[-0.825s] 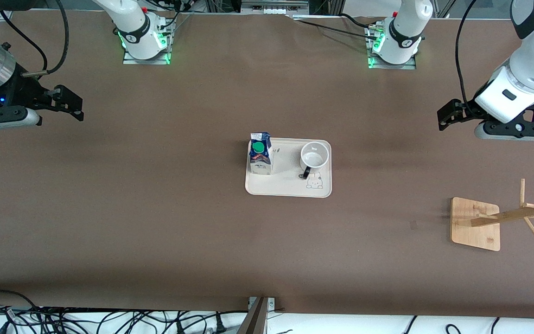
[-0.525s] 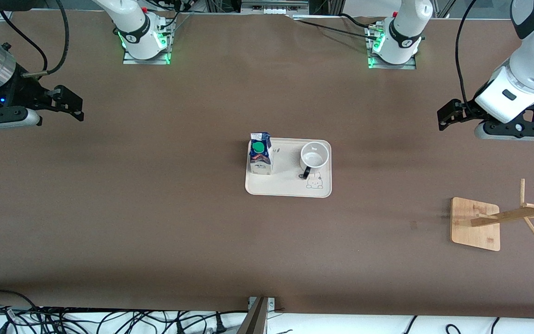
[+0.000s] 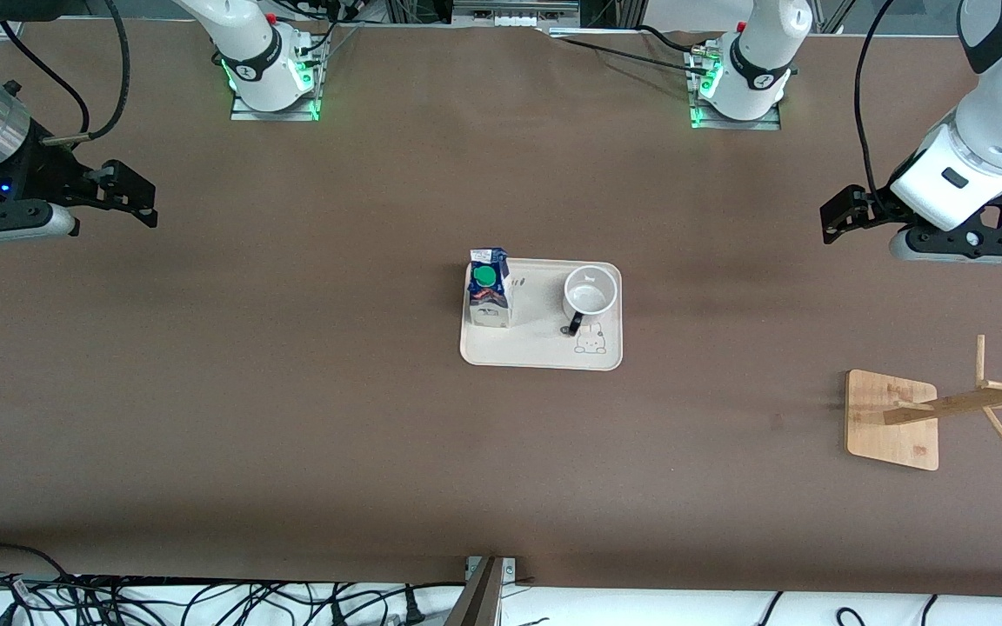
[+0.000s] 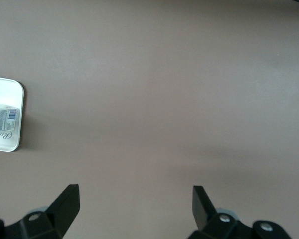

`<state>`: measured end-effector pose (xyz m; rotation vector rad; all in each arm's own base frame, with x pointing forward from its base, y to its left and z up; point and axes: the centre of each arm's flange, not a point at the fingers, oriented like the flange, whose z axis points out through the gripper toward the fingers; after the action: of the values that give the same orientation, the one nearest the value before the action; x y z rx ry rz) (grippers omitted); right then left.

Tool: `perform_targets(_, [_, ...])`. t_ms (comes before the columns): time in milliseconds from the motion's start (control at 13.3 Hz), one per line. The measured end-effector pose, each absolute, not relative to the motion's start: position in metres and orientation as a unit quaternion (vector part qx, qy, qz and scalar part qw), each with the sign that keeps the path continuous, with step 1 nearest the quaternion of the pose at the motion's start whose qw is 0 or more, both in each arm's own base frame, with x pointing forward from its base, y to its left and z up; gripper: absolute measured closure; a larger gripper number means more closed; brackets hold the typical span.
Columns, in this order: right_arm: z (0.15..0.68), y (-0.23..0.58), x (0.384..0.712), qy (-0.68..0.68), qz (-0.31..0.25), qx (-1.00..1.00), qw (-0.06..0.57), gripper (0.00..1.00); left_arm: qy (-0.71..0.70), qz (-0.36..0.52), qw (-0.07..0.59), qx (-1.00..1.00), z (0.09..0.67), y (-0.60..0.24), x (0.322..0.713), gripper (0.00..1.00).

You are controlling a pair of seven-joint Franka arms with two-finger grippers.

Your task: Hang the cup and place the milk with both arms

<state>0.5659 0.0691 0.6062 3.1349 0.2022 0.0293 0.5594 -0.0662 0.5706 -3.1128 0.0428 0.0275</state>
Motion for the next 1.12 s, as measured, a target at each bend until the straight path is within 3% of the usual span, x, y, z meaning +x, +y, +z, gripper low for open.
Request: perform_targets(1125, [0.6036, 0.0709, 0.5748, 0.066, 0.029, 0.997, -0.002, 0.0, 0.014, 0.011, 0.014, -1.0, 0.5703, -0.0667, 0.559, 0.0])
